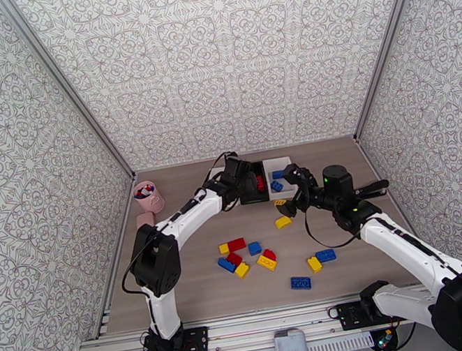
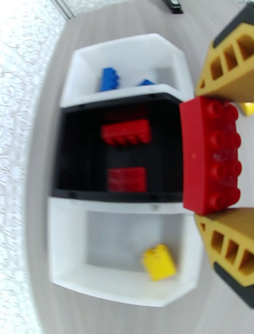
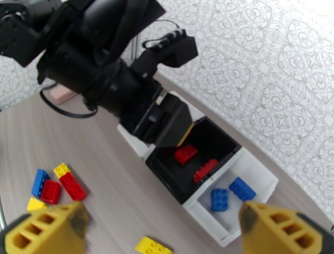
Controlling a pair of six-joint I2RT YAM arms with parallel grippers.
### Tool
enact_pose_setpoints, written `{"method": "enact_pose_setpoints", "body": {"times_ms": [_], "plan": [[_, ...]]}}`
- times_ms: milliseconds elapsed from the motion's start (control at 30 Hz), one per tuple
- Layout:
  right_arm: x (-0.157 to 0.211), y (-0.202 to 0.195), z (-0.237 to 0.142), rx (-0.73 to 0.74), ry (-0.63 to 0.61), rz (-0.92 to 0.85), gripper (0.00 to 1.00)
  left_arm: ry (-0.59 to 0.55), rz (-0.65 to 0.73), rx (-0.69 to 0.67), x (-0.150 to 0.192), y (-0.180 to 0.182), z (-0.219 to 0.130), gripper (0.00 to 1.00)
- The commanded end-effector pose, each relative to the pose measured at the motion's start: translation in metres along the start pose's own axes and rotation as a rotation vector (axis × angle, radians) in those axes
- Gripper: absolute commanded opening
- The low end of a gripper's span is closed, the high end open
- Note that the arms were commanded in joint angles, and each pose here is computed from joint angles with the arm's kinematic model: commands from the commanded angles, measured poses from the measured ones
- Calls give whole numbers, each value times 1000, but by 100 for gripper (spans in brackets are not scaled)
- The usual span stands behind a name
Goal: Sort the legos into containers by color
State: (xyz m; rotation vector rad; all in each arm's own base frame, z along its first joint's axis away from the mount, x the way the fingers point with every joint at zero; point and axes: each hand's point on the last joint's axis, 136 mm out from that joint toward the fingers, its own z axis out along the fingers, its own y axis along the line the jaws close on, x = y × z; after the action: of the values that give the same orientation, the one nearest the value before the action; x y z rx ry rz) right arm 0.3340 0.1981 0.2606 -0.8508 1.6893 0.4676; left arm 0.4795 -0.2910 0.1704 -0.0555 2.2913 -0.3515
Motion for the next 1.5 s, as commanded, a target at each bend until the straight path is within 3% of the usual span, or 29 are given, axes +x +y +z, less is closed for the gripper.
{"method": "enact_pose_setpoints", "body": {"times_ms": [0, 333, 500, 600, 733, 867, 1133, 1267, 1467], "plan": [[-1, -3, 2, 22, -8, 27, 100, -55, 57, 16, -17, -4, 24, 58], [-2, -5, 1, 36, -7, 35, 100, -82, 114, 19, -33, -10, 73, 60], [-6, -6, -2, 46, -14, 45, 100, -67, 117, 20, -33, -9, 80, 65], [-7, -9, -5, 66, -16, 50, 99, -67, 118, 29, -35, -11, 76, 74], [-7, -16, -7, 113, -19, 75, 100, -74, 118, 44, -39, -14, 60, 91], [-3, -29, -8, 188, -17, 133, 99, -115, 128, 100, -52, -24, 21, 100], [8, -55, -12, 346, -5, 430, 100, -166, 211, 252, -33, -30, -52, 100], [30, -67, -8, 429, 27, 558, 100, -214, 292, 390, -14, -36, -93, 99], [70, -70, 2, 506, 130, 744, 99, -223, 429, 461, 22, -26, -136, 100]]}}
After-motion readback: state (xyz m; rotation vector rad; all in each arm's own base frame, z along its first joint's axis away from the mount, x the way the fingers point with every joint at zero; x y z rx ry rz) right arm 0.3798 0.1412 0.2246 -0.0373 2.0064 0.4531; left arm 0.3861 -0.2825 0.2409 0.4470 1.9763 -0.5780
